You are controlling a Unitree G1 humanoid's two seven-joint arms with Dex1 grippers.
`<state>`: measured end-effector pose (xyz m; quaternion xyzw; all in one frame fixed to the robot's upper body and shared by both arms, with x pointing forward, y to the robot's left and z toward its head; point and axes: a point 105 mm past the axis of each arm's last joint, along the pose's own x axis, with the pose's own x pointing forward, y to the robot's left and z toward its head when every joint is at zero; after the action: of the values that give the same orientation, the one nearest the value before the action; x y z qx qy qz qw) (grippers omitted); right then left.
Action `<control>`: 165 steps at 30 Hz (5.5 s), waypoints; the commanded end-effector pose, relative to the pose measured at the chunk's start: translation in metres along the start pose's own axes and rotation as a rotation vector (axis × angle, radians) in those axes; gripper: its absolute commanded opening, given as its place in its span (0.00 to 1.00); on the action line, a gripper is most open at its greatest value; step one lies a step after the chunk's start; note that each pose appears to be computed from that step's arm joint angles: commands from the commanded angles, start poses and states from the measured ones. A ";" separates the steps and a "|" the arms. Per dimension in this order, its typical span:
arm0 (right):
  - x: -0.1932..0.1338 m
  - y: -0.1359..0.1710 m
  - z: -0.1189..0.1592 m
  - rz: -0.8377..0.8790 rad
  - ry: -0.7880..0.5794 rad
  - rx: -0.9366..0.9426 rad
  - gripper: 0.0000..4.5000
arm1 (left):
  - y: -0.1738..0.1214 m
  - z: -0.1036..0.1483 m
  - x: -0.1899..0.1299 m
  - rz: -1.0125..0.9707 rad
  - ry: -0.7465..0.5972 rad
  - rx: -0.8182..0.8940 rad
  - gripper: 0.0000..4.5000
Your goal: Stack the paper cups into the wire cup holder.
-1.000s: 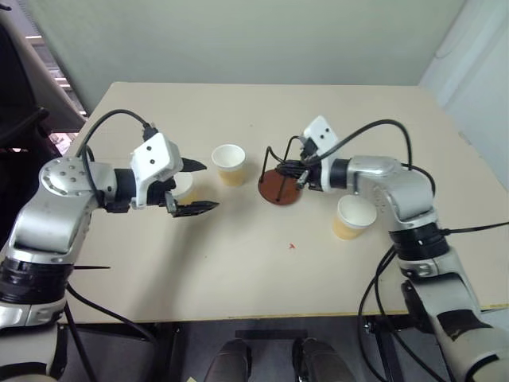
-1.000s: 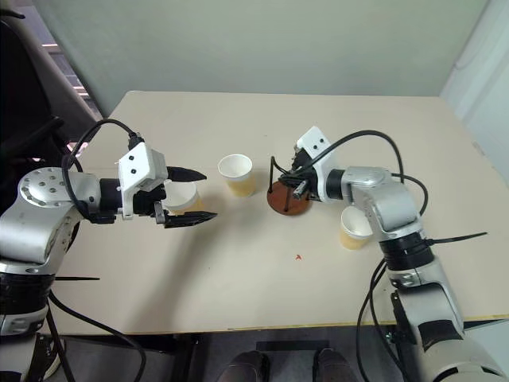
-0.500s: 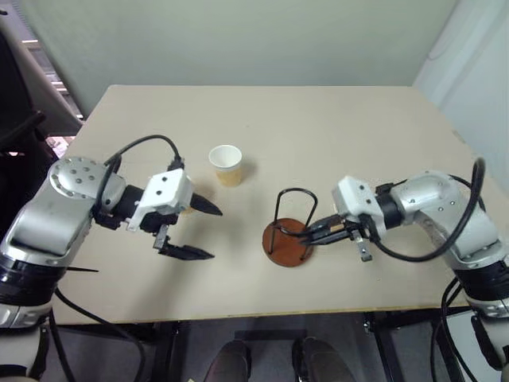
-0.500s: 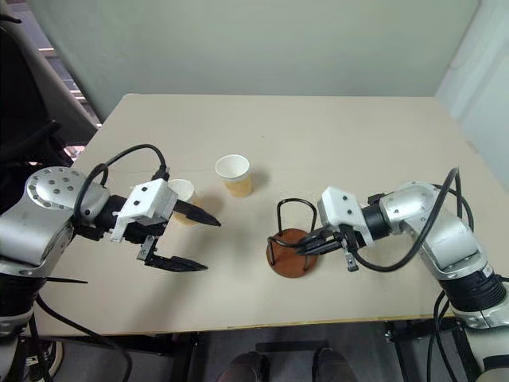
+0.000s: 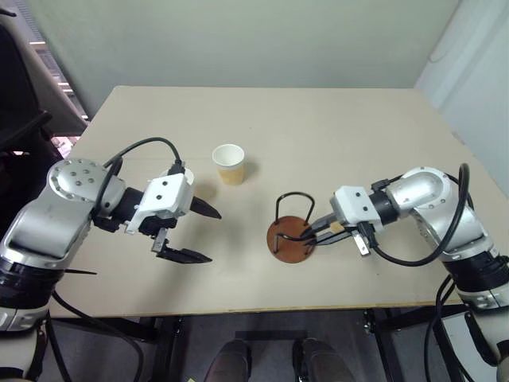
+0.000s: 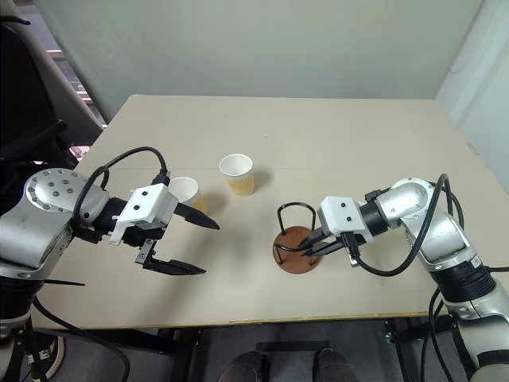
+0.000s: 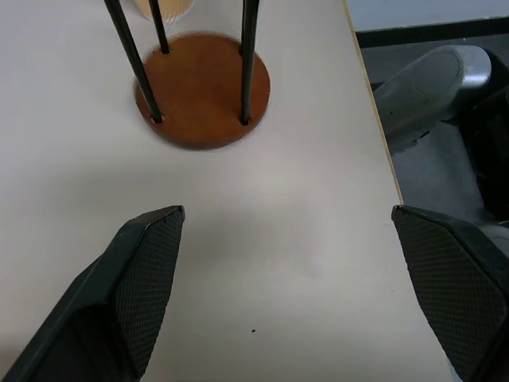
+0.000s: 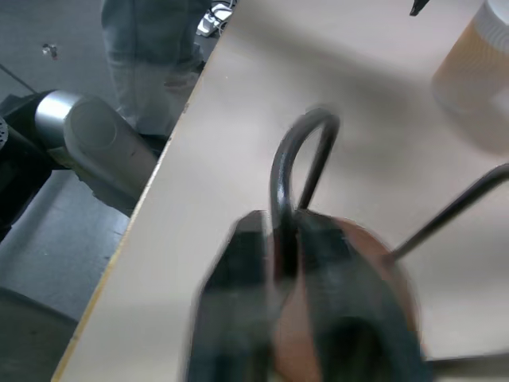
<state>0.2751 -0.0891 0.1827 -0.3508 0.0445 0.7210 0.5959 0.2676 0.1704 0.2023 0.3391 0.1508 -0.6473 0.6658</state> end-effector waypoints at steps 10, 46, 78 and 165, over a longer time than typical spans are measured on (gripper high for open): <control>-0.054 0.013 0.037 0.004 0.021 0.011 0.99 | 0.013 0.018 -0.009 0.032 -0.065 0.070 1.00; -0.058 -0.007 -0.068 -0.234 0.364 0.141 0.63 | 0.058 0.071 0.011 0.273 -0.292 0.123 1.00; -0.059 -0.014 0.070 -0.141 0.077 -0.111 0.01 | 0.049 0.031 0.004 0.231 -0.100 0.114 1.00; -0.141 0.025 0.093 -0.665 -0.233 0.203 1.00 | 0.044 0.138 0.042 -0.405 -0.051 0.924 0.01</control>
<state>0.2237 -0.1686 0.3118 -0.1821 -0.0482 0.5238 0.8307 0.2850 0.0474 0.2778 0.5347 -0.0901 -0.7735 0.3282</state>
